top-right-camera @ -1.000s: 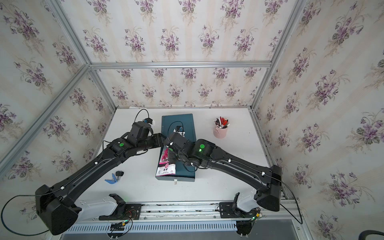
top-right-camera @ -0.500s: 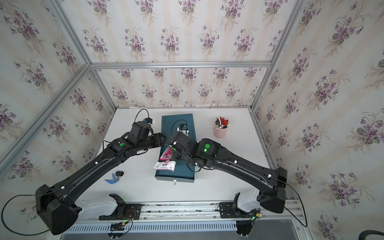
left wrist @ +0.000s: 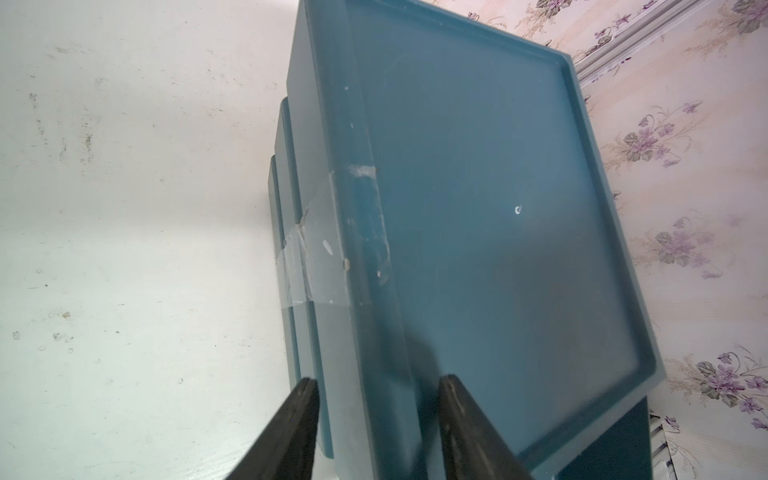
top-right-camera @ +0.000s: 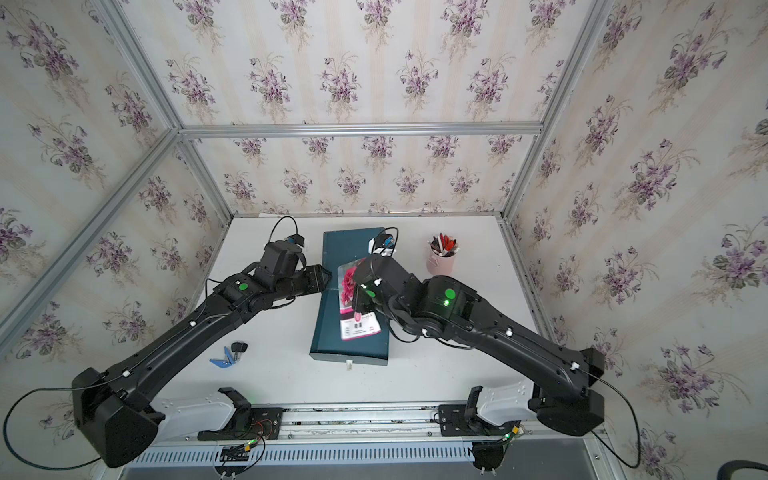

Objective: Take the seed bags out of the drawer
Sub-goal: Pick up the seed packet from the drawer, then place the seed packet at the center of the board.

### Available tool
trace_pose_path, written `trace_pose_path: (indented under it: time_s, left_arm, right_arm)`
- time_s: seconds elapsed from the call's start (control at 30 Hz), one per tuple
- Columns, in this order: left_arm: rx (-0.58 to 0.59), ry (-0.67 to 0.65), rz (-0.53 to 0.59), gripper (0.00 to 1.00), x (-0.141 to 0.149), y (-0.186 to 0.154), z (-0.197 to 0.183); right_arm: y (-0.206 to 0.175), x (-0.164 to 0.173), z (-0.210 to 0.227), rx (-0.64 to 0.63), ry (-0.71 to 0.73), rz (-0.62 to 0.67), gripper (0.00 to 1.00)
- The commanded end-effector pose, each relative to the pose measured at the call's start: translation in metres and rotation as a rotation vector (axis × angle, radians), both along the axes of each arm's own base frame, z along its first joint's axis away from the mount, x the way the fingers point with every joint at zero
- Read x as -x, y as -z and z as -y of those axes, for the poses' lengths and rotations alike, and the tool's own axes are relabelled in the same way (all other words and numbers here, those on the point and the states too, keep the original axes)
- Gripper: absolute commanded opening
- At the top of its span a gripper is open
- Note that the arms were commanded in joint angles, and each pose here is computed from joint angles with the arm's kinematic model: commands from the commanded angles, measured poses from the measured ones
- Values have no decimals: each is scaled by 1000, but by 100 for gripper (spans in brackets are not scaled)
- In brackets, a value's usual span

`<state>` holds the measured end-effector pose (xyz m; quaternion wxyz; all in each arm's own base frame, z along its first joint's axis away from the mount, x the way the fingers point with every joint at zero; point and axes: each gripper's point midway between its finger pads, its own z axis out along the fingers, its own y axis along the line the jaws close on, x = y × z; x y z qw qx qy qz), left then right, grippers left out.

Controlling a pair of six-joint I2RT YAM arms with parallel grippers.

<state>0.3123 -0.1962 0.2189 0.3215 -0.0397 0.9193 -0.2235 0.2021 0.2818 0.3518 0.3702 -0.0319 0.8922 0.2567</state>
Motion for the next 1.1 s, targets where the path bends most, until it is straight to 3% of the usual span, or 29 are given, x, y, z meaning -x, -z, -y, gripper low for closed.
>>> trace_pose_path:
  time_s: [0.0,0.23,0.33,0.53,0.6,0.67,0.7,0.83,0.93,1.07]
  left_arm:
    - [-170,-7,-171,50,30,41,-29]
    - [-175,-1,-168,50,30,40,-29]
    - [-174,0,-166,50,30,40,-29]
    - [-173,9,-165,51,29,39,-28]
    - [-172,11,-168,51,29,40,-28]
    - [-170,17,-170,51,29,41,-26]
    - [-169,18,-170,51,29,41,-26]
    - [-163,21,-170,51,29,41,-24]
    - [-162,25,-161,51,27,40,-24]
    - [-170,28,-156,51,25,38,-24]
  right_arm:
    - [-2,-21,65,122,216,45,0]
    - [43,-62,176,153,465,-41,0]
    - [90,-73,210,187,546,-125,0]
    - [193,-78,247,97,611,-312,1]
    - [214,-78,252,100,617,-349,29]
    - [221,-77,253,118,619,-363,76]
    - [220,-77,254,123,617,-360,86]
    - [186,-71,249,129,584,-278,97]
    - [156,-55,222,199,511,-217,96]
    - [115,-11,154,209,310,-113,93]
